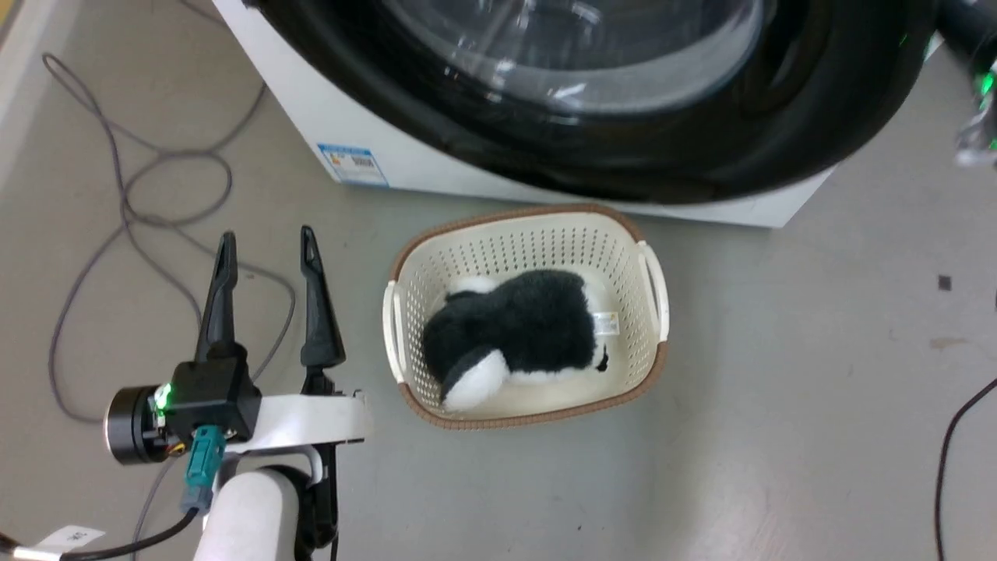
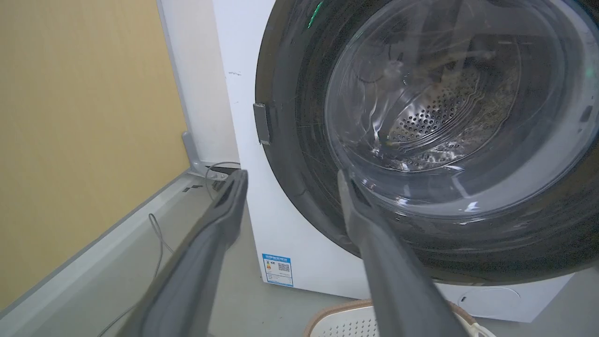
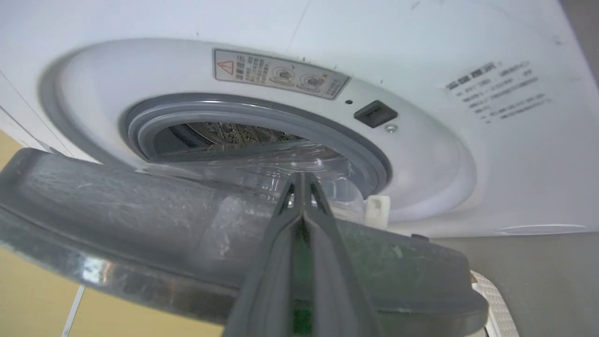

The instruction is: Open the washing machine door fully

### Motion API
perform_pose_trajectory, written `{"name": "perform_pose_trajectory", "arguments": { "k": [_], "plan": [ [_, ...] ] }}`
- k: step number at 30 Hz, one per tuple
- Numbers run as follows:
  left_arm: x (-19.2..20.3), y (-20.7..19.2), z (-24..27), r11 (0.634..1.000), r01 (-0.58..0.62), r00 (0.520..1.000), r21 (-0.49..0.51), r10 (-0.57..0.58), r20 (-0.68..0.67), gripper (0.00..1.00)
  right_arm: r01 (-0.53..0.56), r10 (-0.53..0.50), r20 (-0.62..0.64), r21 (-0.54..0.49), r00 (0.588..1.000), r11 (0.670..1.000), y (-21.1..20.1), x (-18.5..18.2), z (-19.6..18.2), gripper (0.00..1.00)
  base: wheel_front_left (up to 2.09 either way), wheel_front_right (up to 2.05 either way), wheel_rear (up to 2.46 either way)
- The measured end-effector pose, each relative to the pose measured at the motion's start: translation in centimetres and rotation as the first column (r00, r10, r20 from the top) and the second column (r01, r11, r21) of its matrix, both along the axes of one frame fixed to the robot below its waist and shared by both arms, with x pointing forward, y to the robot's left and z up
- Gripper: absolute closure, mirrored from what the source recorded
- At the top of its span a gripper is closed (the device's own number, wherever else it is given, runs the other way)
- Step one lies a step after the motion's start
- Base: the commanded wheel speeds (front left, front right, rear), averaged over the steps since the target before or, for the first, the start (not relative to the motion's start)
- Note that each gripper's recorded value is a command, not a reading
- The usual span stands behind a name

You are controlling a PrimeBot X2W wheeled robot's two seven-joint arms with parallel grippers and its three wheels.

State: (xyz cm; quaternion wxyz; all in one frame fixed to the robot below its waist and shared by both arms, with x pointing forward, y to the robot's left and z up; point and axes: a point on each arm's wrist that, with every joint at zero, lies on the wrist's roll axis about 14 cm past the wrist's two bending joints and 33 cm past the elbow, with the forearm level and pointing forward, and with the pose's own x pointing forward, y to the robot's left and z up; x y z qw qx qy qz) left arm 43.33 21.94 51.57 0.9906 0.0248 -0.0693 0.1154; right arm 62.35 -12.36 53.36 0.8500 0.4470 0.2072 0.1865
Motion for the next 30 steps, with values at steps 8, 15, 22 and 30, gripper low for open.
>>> {"name": "perform_pose_trajectory", "arguments": {
  "k": [8,15,22,30],
  "plan": [
    [-1.1,-0.3,0.7,1.000,0.012,1.000,-0.004,-0.012,0.011,0.00,-0.065,0.065,-0.008,0.029,0.998,0.997,0.9,-3.6,0.1,1.00,0.00,0.00,0.00],
    [-2.5,-0.4,1.2,1.000,0.018,1.000,0.008,-0.018,0.017,0.00,-0.146,0.146,0.000,0.061,0.989,0.987,2.4,-7.6,0.4,1.00,0.00,0.00,0.00],
    [-4.5,-0.4,1.1,0.999,0.021,1.000,0.025,-0.021,0.003,0.00,-0.271,0.272,0.013,0.112,0.962,0.956,5.5,-13.8,0.5,1.00,0.00,0.00,0.00],
    [-5.5,-0.7,1.1,0.999,0.035,0.999,0.027,-0.035,-0.003,0.00,-0.381,0.380,0.036,0.146,0.924,0.913,8.9,-18.5,0.9,1.00,0.00,0.00,0.00]
  ]
}}
